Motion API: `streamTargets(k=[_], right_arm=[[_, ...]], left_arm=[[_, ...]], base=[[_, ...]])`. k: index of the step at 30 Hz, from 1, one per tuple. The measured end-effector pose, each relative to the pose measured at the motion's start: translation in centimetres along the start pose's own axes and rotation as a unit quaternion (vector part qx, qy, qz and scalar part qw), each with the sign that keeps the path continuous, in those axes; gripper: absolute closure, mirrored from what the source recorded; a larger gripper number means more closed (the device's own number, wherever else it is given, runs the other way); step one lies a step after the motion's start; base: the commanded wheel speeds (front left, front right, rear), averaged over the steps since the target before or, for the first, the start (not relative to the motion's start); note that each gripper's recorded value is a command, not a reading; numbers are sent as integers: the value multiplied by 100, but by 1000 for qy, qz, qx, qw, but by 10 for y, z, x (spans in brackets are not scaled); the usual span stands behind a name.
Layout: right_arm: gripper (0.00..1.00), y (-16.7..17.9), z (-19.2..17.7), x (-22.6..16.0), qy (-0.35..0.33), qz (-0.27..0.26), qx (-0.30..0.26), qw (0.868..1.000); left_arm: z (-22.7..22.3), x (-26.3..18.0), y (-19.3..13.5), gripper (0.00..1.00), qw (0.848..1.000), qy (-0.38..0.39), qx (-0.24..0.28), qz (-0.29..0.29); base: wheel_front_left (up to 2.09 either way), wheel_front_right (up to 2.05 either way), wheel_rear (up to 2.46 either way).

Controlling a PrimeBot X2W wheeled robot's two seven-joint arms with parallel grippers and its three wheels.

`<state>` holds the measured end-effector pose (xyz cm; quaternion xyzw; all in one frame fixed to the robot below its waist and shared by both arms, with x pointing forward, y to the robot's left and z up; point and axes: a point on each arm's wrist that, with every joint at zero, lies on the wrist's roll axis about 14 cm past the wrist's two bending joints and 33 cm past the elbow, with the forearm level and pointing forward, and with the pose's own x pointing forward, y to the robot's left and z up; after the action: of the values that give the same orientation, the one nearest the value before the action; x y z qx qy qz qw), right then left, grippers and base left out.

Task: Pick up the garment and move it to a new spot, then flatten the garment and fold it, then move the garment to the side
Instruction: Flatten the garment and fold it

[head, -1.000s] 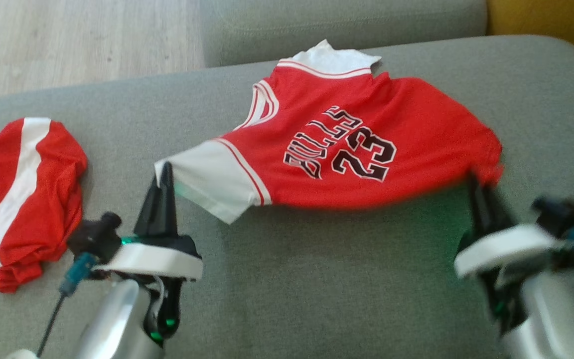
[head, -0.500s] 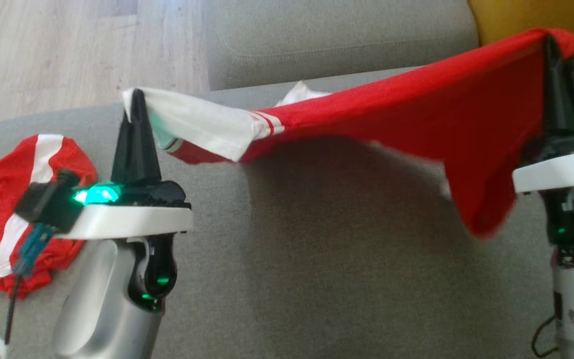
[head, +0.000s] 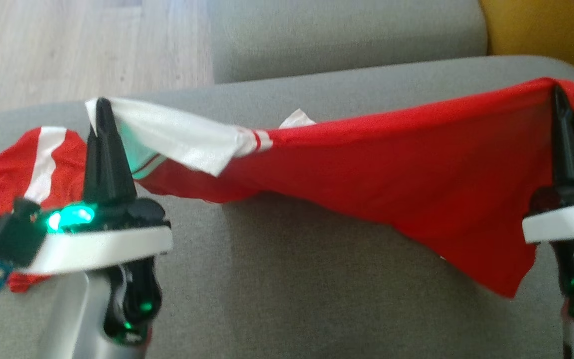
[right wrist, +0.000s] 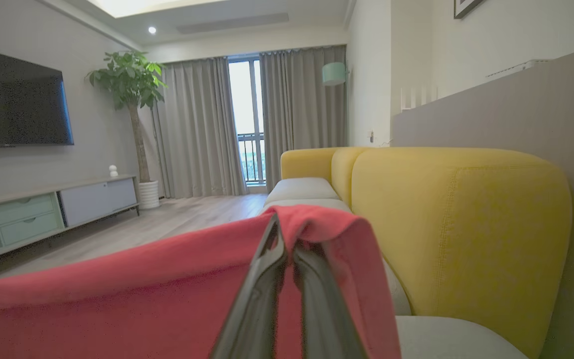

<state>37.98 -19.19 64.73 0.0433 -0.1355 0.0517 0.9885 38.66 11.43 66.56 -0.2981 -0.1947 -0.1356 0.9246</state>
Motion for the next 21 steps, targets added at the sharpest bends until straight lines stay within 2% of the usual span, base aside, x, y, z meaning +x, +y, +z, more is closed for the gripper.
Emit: streamTargets(k=[6,11,15,17,21], right_arm=[[100,-6,-18,40,38,13,-28,999],[100,-6,-23,117,51,45,-72,995],[100,-7,-34,188,65,59,-96,992],[100,-9,-32,220,52,57,-103,992],[100,-15,-1,270,-28,41,-122,991]], left_arm=[[-20,44,11,100,998,51,23,-11],[-43,120,33,100,990,111,77,-37],[-49,186,60,100,984,125,123,-33],[-45,216,71,100,982,114,146,-28],[5,269,80,100,989,4,150,-11]], base=[[0,0,0],[0,0,0],[0,0,0],[0,0,0],[0,0,0]])
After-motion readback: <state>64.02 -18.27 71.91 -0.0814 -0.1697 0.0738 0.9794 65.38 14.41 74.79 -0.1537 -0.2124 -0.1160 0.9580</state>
